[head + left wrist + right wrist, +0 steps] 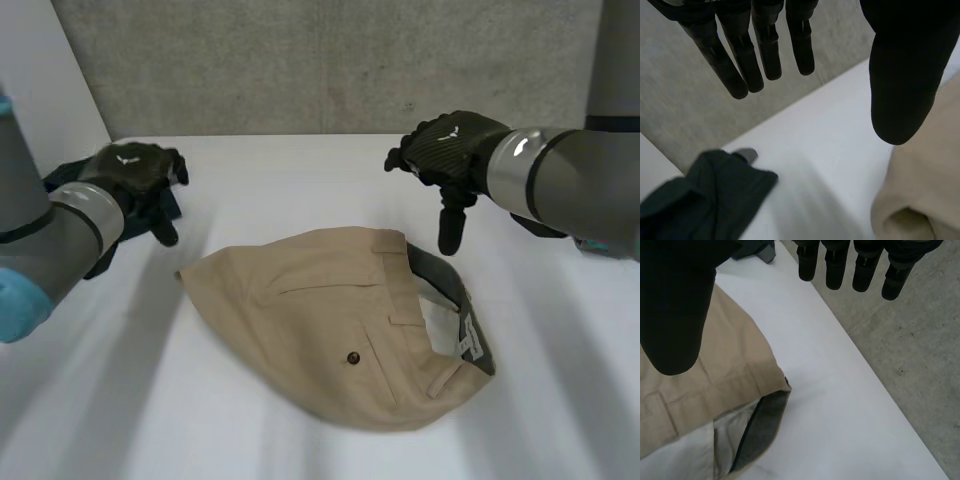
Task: Fold the laundry.
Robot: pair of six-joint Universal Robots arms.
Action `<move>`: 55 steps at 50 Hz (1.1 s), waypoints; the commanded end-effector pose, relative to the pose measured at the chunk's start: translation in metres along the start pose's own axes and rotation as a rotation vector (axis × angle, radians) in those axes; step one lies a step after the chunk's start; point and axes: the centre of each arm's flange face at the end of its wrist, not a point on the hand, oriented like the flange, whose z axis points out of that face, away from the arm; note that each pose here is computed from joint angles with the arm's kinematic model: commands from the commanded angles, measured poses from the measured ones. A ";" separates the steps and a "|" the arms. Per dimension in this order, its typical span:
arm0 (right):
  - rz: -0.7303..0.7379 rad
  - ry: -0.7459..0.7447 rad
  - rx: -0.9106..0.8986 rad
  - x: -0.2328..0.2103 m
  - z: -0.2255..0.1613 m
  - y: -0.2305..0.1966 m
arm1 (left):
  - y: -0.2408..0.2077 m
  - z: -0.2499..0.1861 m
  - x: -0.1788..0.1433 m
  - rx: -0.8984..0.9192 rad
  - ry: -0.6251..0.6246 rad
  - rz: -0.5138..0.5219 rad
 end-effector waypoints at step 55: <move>0.070 0.435 0.736 0.070 0.073 -0.054 | -0.136 0.006 0.000 0.704 -0.119 -0.105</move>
